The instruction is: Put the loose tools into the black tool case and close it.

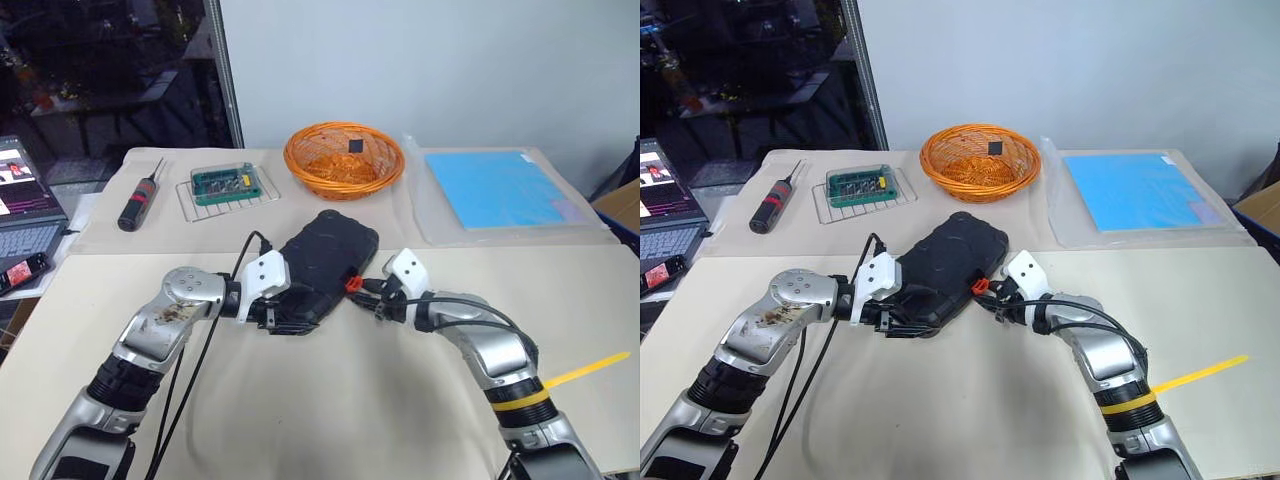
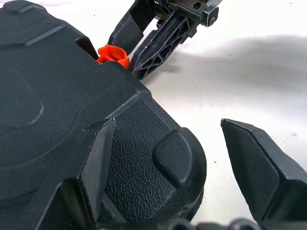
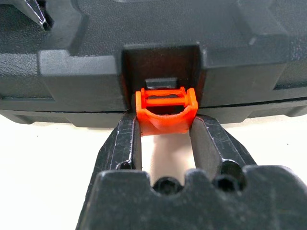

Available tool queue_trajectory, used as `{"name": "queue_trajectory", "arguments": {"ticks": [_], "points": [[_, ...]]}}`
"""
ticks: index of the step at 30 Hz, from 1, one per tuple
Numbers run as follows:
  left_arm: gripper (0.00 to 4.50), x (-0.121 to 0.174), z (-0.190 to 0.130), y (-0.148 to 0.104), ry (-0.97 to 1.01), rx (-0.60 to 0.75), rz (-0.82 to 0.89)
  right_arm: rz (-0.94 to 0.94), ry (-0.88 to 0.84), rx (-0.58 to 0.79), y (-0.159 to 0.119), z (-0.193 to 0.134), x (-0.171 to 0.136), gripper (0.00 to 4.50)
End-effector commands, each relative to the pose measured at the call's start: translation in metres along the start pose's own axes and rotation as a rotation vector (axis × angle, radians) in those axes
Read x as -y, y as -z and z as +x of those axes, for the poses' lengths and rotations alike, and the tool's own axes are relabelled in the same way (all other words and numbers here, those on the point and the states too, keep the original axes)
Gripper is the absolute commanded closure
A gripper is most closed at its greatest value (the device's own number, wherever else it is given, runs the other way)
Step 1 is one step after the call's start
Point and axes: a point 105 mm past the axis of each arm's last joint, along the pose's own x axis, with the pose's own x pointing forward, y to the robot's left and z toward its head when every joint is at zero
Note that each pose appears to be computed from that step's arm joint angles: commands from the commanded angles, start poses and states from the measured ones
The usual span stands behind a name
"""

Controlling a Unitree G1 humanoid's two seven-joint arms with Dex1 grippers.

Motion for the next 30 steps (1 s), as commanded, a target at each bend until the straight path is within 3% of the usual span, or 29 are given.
{"name": "queue_trajectory", "arguments": {"ticks": [1,9,10,12,22,25,30], "points": [[0.72,0.008,0.007,0.031,0.026,-0.097,-0.101,-0.082,-0.014,0.091,-0.038,0.0,-0.004,3.31],[0.72,0.009,0.011,0.031,0.031,-0.093,-0.095,-0.029,-0.006,0.076,-0.039,0.014,0.004,3.31],[0.72,0.009,0.011,0.031,0.03,-0.093,-0.096,-0.035,0.001,0.078,-0.041,0.013,0.005,2.31],[0.72,0.009,0.011,0.032,0.026,-0.093,-0.099,-0.043,-0.008,0.073,-0.041,0.008,0.003,1.78],[0.72,0.009,0.012,0.034,0.022,-0.093,-0.108,0.009,-0.011,0.051,-0.038,-0.021,-0.001,1.78],[0.72,0.008,0.013,0.034,0.021,-0.093,-0.107,0.055,0.006,0.039,-0.031,-0.026,-0.002,2.4],[0.72,0.008,0.013,0.034,0.023,-0.095,-0.105,0.074,0.068,-0.023,-0.011,-0.027,0.002,4.11]]}}
